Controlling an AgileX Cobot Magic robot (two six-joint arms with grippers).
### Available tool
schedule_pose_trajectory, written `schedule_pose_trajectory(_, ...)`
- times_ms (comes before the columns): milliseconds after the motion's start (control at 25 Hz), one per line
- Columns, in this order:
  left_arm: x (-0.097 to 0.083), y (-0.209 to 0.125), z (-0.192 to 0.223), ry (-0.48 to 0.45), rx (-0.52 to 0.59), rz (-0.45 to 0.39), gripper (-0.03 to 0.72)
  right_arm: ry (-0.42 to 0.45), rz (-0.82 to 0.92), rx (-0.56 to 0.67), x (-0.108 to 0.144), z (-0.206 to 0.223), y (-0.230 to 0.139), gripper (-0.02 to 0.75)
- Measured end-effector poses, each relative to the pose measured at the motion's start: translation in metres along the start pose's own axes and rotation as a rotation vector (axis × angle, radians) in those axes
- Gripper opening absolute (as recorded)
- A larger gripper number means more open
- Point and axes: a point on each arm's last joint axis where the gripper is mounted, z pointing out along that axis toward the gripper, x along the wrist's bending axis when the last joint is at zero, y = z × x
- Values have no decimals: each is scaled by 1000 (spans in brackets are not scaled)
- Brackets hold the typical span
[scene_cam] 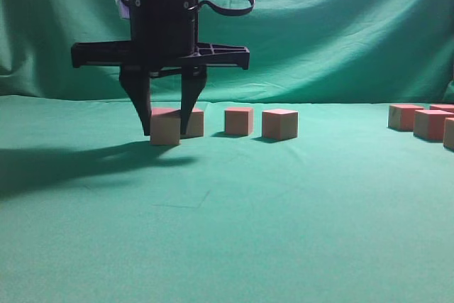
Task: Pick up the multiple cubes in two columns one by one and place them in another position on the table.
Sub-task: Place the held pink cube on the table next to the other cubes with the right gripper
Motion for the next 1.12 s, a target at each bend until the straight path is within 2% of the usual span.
schedule_pose_trajectory(80, 0, 0, 0, 0, 0, 0, 0, 0, -9, 1, 0, 0, 0, 267)
schedule_pose_trajectory(320, 0, 0, 0, 0, 0, 0, 0, 0, -32, 7, 0, 2, -1, 537)
schedule_pose_trajectory(400, 0, 0, 0, 0, 0, 0, 0, 0, -33, 10, 1, 3, -1, 593)
schedule_pose_trajectory(600, 0, 0, 0, 0, 0, 0, 0, -28, -69, 50, -1, -3, -1, 580)
schedule_pose_trajectory(720, 0, 0, 0, 0, 0, 0, 0, -47, -144, 64, -3, -29, 7, 580)
schedule_pose_trajectory(960, 0, 0, 0, 0, 0, 0, 0, -8, -254, -121, -14, -114, 34, 580)
schedule_pose_trajectory(1000, 0, 0, 0, 0, 0, 0, 0, -10, -274, -144, -17, -125, 35, 538)
schedule_pose_trajectory(1120, 0, 0, 0, 0, 0, 0, 0, 0, -305, -211, -32, -163, 37, 533)
